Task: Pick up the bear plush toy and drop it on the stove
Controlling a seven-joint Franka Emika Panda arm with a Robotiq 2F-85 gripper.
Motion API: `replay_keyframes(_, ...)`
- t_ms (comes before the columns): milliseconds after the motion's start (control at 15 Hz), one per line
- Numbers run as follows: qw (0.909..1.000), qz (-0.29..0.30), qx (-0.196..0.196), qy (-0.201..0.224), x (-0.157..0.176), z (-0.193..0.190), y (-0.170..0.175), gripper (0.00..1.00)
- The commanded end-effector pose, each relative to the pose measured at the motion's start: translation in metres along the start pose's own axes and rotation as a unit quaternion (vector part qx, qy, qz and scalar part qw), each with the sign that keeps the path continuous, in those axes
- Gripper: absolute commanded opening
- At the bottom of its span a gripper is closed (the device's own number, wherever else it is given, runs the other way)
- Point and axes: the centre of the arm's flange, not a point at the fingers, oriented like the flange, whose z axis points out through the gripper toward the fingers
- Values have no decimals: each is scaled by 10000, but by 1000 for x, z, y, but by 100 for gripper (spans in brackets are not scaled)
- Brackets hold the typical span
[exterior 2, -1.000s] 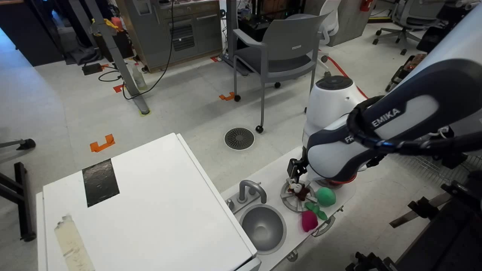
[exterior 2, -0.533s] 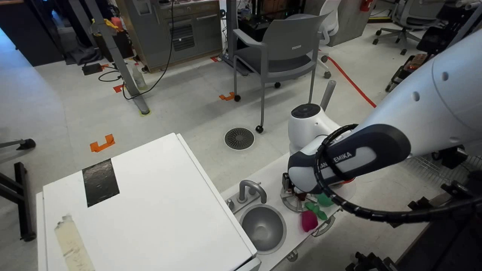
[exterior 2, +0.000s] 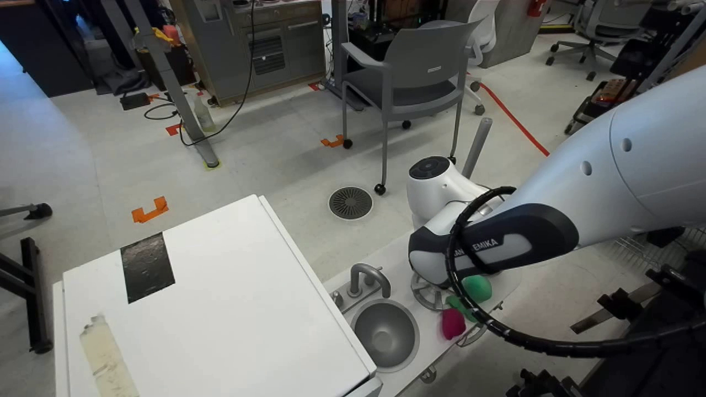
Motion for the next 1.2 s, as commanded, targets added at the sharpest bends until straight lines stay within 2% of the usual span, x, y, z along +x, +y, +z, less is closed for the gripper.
replay_keyframes(0, 9997, 60, -232, 88, 48, 26, -32, 12)
replay_keyframes(133, 9995, 129, -256, 96, 51, 25, -31, 0)
replay_keyframes(467, 9997, 170, -133, 105, 51, 8, -34, 1)
replay_keyframes(733, 9993, 138, 160, 310, 61, -22, -55, 1)
replay_keyframes(933, 9986, 183, 248, 434, 74, -25, -77, 1)
replay_keyframes(1000, 9978, 174, 454, 442, 75, -26, -80, 1)
replay_keyframes(1133, 9977, 307, 454, 408, 74, -26, -83, 1)
